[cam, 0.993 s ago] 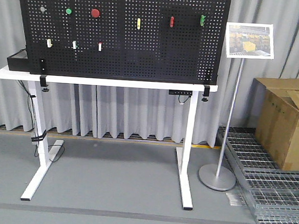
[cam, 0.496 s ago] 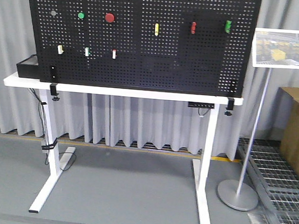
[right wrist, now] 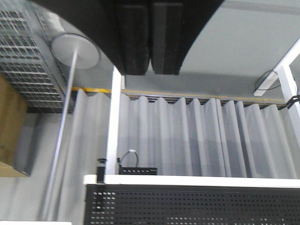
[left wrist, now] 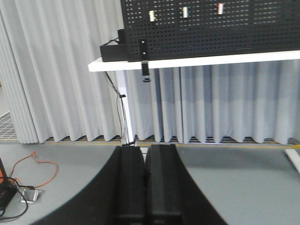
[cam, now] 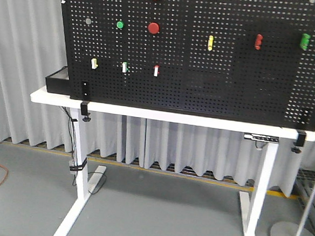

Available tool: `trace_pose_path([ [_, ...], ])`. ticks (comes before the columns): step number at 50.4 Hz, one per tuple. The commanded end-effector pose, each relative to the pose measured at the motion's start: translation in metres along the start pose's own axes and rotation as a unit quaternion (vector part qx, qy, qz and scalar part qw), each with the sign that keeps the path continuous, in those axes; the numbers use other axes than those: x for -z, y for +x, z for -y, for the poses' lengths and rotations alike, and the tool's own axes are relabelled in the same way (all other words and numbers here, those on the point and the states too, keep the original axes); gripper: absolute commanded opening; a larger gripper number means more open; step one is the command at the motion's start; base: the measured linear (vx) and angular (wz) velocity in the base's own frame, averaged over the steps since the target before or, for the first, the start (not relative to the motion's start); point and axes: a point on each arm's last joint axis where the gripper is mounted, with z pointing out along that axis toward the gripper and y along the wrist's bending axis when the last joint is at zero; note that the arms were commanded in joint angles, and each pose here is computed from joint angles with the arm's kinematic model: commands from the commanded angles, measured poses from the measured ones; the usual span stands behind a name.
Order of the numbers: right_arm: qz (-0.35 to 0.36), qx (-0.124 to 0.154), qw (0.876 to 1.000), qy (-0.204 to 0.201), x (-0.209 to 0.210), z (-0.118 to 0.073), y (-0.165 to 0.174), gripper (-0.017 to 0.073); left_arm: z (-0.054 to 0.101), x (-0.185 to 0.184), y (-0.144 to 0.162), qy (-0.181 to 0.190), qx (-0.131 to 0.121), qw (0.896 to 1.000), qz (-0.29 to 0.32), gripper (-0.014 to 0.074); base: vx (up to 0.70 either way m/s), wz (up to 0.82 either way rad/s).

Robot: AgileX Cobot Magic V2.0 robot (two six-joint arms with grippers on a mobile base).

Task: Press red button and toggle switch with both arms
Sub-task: 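Drive closer until the pegboard fills the view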

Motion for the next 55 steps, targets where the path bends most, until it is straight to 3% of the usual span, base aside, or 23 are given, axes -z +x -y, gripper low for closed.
trace_pose_path([
  [1,0.043,0.003,0.999,-0.003,0.0007,-0.0007,-0.0046,-0.0004,0.0009,0.0001,0.0007,0.003,0.007,0.999,0.036,0.0001,0.34,0.14],
  [55,0.045,0.003,0.999,-0.003,0.0007,-0.0008,-0.0049,-0.0004,0.0009,0.0001,0.0007,0.003,0.007,0.999,0.036,0.0001,0.38,-0.11],
])
